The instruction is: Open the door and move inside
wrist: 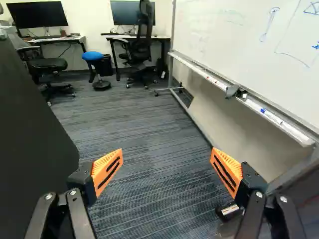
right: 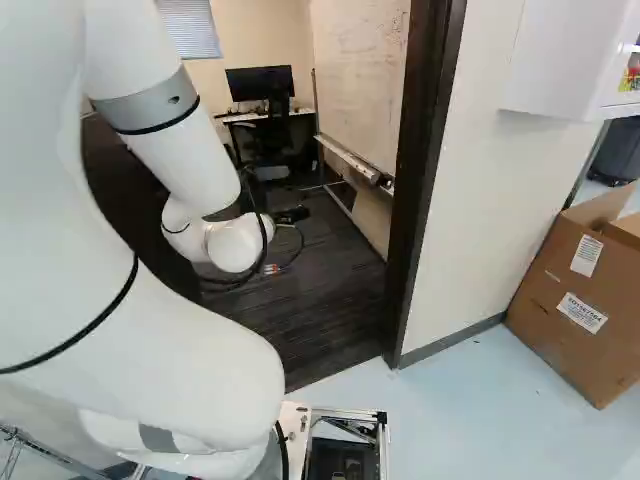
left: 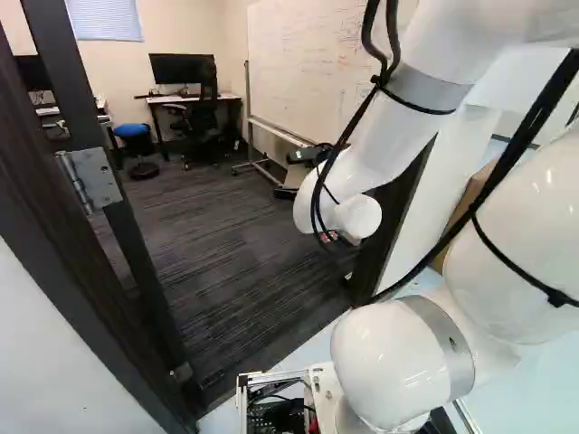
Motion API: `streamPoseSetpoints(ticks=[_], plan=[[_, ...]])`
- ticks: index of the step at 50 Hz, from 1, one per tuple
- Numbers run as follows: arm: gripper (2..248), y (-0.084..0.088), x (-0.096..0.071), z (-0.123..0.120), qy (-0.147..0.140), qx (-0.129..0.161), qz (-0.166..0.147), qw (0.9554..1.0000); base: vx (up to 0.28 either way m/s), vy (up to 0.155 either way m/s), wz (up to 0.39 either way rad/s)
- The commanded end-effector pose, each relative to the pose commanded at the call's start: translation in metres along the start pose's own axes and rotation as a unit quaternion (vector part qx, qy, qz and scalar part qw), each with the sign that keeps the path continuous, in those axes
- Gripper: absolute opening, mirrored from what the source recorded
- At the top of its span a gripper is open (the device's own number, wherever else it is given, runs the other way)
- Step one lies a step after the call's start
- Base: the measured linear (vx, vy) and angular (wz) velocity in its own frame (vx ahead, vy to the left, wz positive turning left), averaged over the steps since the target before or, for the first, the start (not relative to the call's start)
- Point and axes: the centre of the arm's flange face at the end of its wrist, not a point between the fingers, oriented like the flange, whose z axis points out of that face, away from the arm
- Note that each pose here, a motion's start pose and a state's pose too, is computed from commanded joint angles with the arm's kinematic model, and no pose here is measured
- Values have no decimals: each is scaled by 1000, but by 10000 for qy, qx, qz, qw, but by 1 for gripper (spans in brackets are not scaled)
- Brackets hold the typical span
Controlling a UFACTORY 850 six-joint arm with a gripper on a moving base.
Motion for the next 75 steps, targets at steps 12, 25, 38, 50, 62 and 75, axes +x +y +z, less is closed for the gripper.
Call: streamPoseSetpoints(ticks=[12,25,38,50,62,75], plan=[[247,10,-14,-18,-13,-236,122,9996,0,0,0],[247,18,-25,-32,-21,-419,215,9989,0,0,0],[247,21,-31,-40,-26,-519,266,9983,0,0,0],[247,22,-33,-42,-27,-543,277,9981,0,0,0],[247,22,-33,-42,-27,-543,277,9981,0,0,0],[247,22,-33,-42,-27,-543,277,9981,0,0,0]])
